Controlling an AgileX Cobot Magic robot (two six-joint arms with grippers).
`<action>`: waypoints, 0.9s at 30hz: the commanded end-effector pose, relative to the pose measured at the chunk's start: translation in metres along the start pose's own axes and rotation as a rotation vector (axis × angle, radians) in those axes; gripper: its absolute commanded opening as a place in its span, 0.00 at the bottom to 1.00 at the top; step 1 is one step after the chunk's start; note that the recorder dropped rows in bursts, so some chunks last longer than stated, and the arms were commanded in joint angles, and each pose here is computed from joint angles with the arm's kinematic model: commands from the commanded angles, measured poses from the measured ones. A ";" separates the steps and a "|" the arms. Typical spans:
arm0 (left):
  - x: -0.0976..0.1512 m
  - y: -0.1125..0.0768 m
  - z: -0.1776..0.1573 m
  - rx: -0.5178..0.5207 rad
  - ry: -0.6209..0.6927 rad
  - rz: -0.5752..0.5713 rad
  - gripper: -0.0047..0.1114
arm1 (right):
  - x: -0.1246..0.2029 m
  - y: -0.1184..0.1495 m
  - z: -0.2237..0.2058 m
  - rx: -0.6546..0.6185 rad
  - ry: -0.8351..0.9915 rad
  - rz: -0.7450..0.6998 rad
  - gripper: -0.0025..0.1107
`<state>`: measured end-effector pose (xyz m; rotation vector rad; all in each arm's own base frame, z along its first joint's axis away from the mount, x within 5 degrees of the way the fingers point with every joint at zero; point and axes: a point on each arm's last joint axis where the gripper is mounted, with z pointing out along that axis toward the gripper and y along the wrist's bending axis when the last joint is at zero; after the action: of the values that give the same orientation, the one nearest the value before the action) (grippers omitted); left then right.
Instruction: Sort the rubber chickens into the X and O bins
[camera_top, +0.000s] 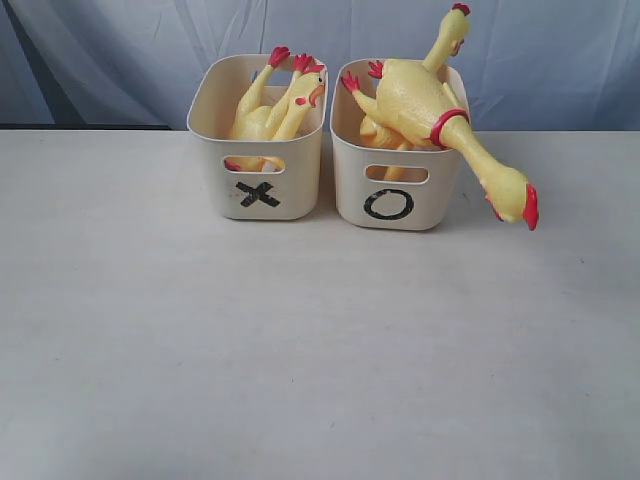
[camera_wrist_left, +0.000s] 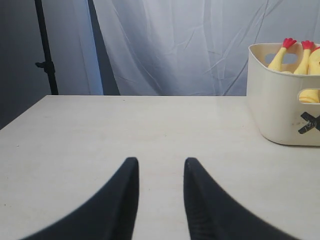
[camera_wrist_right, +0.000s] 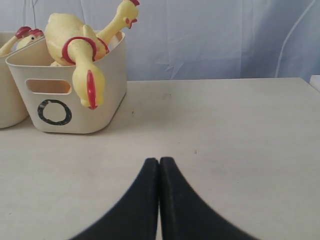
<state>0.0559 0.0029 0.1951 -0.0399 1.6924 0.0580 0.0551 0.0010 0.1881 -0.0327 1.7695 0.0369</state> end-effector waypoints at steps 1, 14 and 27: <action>0.000 0.000 0.000 0.000 -0.009 -0.009 0.30 | 0.001 -0.001 0.000 0.008 -0.004 -0.006 0.02; 0.001 0.000 0.000 -0.001 0.000 0.037 0.15 | 0.002 -0.001 0.000 0.014 0.014 -0.014 0.02; 0.001 0.000 0.000 -0.003 0.003 0.072 0.04 | 0.002 -0.001 0.000 0.012 0.014 -0.010 0.02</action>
<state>0.0558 0.0032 0.1946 0.0198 1.6996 0.1148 0.0547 0.0005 0.1860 -0.0354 1.7926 0.0262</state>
